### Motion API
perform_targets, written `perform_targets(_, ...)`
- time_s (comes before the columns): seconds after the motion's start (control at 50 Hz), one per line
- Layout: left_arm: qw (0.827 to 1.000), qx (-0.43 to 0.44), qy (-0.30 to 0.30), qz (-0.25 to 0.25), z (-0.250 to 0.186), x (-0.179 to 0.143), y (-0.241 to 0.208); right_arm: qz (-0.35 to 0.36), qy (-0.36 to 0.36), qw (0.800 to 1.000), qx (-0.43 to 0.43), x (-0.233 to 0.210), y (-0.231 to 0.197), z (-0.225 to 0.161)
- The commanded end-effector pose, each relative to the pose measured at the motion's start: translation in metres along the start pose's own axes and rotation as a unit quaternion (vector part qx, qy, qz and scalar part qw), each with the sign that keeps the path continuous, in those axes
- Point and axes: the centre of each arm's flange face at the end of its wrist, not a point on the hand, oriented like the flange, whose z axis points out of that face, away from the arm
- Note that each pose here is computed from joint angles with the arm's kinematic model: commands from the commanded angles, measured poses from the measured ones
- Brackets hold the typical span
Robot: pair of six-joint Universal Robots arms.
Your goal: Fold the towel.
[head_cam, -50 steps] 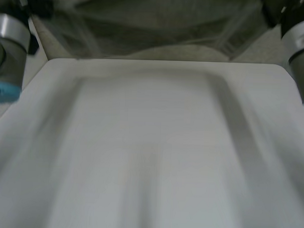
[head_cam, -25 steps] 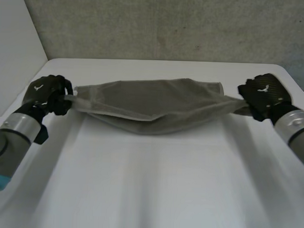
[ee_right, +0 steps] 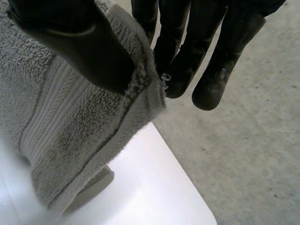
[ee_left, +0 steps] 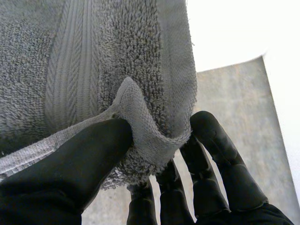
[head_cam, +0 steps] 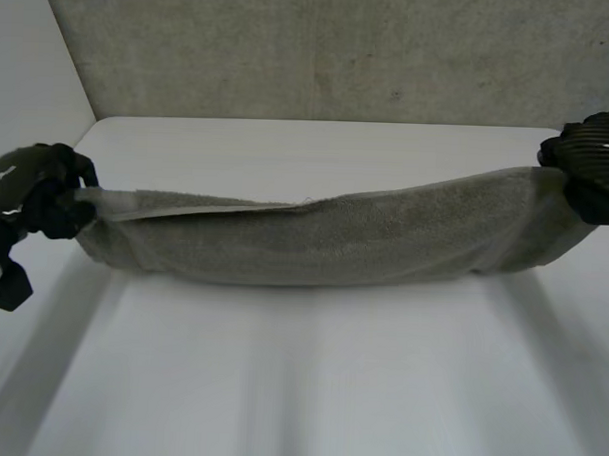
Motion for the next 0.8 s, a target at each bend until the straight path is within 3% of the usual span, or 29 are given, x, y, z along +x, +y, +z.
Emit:
perform_targets(0.02,0.999,-0.047,0.013,-0.018,0.039,-0.002,0.033,0.003,-0.039,0.999,-0.006,-0.012,0.021,0.045)
perform_targets(0.16,0.996,-0.082,-0.033,-0.025,0.078,-0.019,0.061,0.007,-0.039,0.998,-0.047,-0.022,0.058,0.095)
perform_targets(0.42,0.993,-0.088,-0.077,-0.008,0.142,-0.033,0.087,0.001,-0.026,0.997,-0.075,-0.047,0.094,0.146)
perform_targets(0.64,0.992,-0.113,-0.059,-0.009,0.142,-0.013,0.089,-0.02,0.065,0.993,-0.095,-0.037,0.099,0.16)
perform_targets(0.76,0.993,-0.105,-0.058,-0.007,0.135,-0.008,0.074,-0.014,0.072,0.991,-0.115,-0.041,0.101,0.154)
perform_targets(0.8,0.993,-0.105,-0.06,-0.008,0.122,-0.006,0.065,-0.016,0.071,0.991,-0.112,-0.041,0.085,0.141)
